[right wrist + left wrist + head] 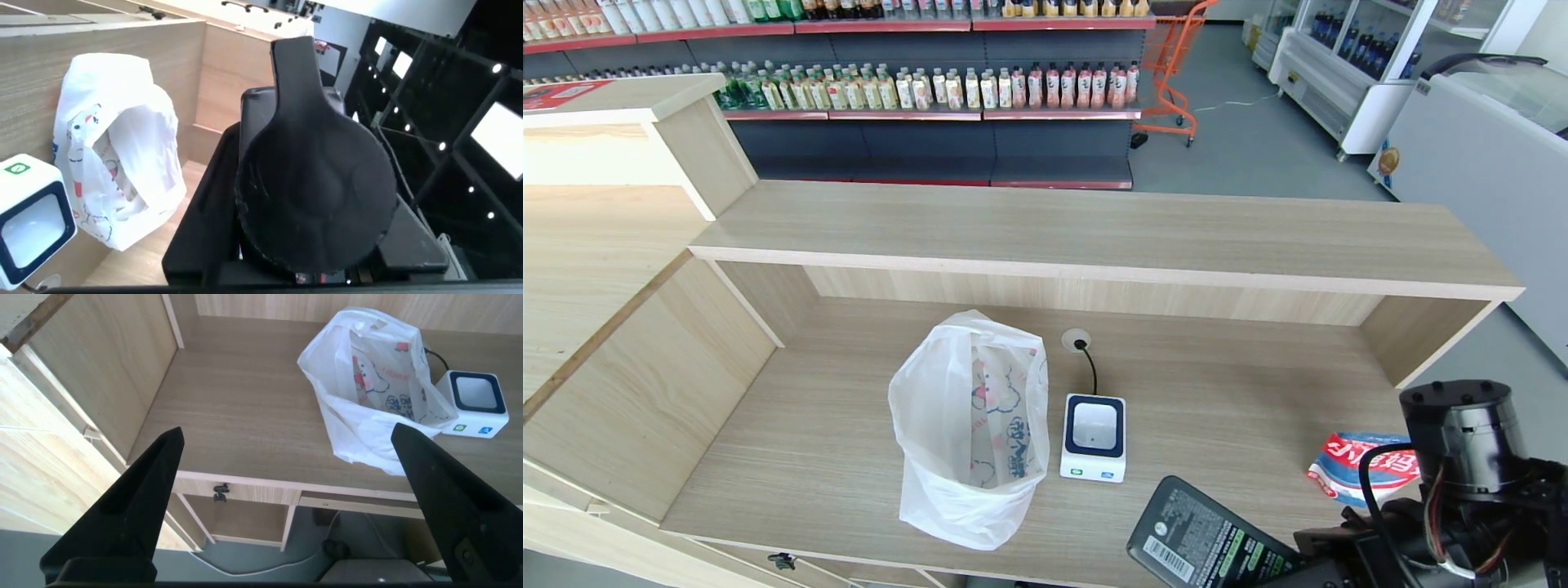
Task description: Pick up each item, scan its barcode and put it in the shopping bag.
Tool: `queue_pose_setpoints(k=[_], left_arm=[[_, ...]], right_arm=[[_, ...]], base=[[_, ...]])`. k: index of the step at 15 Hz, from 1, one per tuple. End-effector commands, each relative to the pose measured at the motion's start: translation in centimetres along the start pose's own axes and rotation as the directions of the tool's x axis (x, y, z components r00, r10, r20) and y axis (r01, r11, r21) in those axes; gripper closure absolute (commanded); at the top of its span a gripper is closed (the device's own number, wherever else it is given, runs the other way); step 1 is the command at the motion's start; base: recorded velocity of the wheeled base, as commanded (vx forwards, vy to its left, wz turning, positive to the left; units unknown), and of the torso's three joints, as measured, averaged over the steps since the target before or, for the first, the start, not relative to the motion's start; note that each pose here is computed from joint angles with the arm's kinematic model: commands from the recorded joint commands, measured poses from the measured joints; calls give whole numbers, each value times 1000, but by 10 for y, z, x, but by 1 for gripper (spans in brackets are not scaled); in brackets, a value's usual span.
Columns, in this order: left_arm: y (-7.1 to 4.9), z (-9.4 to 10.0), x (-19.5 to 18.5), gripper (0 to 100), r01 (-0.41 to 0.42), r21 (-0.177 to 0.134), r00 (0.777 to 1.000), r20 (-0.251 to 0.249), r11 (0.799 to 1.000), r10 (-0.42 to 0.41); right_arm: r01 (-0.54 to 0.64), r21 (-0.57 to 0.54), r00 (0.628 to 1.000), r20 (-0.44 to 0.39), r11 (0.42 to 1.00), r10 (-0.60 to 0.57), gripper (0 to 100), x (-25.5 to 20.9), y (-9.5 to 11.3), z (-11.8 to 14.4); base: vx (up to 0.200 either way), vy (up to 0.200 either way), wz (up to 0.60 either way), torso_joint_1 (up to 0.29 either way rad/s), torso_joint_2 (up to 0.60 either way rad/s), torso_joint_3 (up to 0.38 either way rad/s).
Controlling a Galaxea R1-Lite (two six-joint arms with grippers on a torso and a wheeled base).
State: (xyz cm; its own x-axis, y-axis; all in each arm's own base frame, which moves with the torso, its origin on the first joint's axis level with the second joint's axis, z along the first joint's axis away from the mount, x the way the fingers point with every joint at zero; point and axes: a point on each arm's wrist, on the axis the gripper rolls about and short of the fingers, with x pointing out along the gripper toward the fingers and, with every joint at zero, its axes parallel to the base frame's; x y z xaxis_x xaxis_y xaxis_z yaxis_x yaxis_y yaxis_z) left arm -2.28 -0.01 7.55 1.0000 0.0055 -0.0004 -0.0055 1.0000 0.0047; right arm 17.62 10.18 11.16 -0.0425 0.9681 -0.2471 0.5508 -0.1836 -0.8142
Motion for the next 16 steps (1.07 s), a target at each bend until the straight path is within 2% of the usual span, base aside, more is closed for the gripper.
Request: queue_pose_setpoints(k=[1, 3, 4, 5, 6, 7, 8, 9, 10, 11, 12, 13, 14, 15, 16], left_arm=[[0, 0, 0, 0, -1, 0, 1000, 0, 1000, 1], [0, 0, 0, 0, -1, 0, 1000, 0, 1000, 1], [0, 0, 0, 0, -1, 0, 1000, 0, 1000, 1], [0, 0, 0, 0, -1, 0, 1000, 0, 1000, 1], [0, 0, 0, 0, -1, 0, 1000, 0, 1000, 1], [0, 0, 0, 0, -1, 0, 1000, 0, 1000, 1], [0, 0, 0, 0, 1, 0, 1000, 0, 1000, -1], [0, 0, 0, 0, -1, 0, 1000, 0, 1000, 1], [0, 0, 0, 0, -1, 0, 1000, 0, 1000, 1], [0, 0, 0, 0, -1, 0, 1000, 0, 1000, 1], [0, 0, 0, 0, 1, 0, 1000, 0, 1000, -1], [0, 0, 0, 0, 1, 0, 1000, 0, 1000, -1], [0, 0, 0, 0, -1, 0, 1000, 0, 1000, 1], [0, 0, 0, 0, -1, 0, 1000, 0, 1000, 1], [0, 0, 0, 0, -1, 0, 1000, 0, 1000, 1]], right_arm=[[-12, 57, 998, -57, 998, 16, 100, -14, -9, 1], [-1, 175, 990, -136, 985, 25, 100, -30, -25, -2], [5, 356, 967, -240, 935, 86, 100, -50, -28, -3], [11, 511, 922, -338, 860, 189, 100, -67, -27, 1], [47, 663, 861, -406, 747, 307, 100, -80, -26, 9], [95, 723, 818, -448, 684, 360, 100, -88, -28, 11], [226, 761, 720, -551, 608, 422, 100, -106, -39, 7], [341, 812, 703, -555, 473, 445, 100, -108, -37, 12], [461, 823, 695, -567, 331, 442, 100, -110, -40, 6], [574, 804, 685, -576, 156, 445, 100, -112, -41, 0], [664, 748, 657, -586, 3, 475, 100, -112, -40, -6], [742, 647, 629, -578, -177, 520, 100, -104, -36, -12], [775, 519, 627, -559, -362, 542, 100, -94, -33, -16], [753, 405, 655, -537, -519, 532, 100, -83, -33, -23], [733, 341, 668, -524, -589, 529, 100, -78, -30, -29]], base=[[0, 0, 0, 0, 0, 0], [0, 0, 0, 0, 0, 0], [0, 0, 0, 0, 0, 0], [0, 0, 0, 0, 0, 0], [0, 0, 0, 0, 0, 0], [0, 0, 0, 0, 0, 0], [0, 0, 0, 0, 0, 0], [0, 0, 0, 0, 0, 0], [0, 0, 0, 0, 0, 0], [0, 0, 0, 0, 0, 0], [0, 0, 0, 0, 0, 0], [0, 0, 0, 0, 0, 0], [0, 0, 0, 0, 0, 0], [0, 0, 0, 0, 0, 0], [0, 0, 0, 0, 0, 0]])
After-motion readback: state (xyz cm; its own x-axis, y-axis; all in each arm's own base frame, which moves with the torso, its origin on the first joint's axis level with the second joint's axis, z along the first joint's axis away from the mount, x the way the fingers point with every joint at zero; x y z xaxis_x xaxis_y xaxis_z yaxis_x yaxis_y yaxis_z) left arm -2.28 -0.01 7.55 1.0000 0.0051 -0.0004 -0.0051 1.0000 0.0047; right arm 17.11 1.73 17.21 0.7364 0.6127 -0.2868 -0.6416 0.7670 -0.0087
